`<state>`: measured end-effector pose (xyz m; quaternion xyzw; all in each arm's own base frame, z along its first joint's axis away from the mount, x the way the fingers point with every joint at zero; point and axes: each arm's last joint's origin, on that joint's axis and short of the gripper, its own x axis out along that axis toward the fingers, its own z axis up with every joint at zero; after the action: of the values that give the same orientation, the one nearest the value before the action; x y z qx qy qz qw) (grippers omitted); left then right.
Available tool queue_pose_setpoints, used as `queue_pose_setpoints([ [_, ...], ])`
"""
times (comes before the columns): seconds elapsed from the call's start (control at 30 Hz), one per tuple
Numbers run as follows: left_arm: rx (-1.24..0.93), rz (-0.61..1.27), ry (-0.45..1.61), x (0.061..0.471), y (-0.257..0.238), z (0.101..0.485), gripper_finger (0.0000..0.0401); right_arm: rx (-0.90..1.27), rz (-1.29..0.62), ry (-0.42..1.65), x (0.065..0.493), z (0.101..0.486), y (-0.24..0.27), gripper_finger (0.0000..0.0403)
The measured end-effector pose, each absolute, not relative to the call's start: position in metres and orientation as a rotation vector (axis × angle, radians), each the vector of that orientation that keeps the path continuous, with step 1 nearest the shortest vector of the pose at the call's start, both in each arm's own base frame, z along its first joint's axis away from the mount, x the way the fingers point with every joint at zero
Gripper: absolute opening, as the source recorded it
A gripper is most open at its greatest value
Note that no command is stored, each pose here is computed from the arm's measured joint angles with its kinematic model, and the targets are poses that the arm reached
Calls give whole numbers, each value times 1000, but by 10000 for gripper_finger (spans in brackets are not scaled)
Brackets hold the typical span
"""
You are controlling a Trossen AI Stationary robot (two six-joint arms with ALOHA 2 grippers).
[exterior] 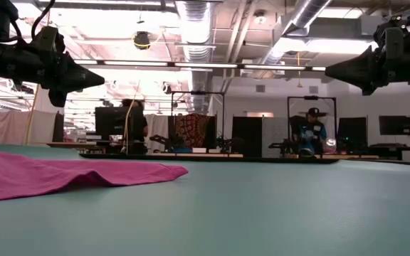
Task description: Roll towel
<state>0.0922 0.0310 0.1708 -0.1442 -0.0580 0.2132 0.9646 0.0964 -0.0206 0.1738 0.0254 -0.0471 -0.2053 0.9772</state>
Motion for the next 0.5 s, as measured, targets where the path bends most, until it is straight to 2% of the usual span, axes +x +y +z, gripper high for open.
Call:
queue_pose_setpoints([
  [0.4,-292,431,-118,92,31,171,0,52,-414,-96,96,174,-21,67],
  [0.5,-292,434,-120,92,31,171,0,124,-410,-112,96,174,-21,67],
])
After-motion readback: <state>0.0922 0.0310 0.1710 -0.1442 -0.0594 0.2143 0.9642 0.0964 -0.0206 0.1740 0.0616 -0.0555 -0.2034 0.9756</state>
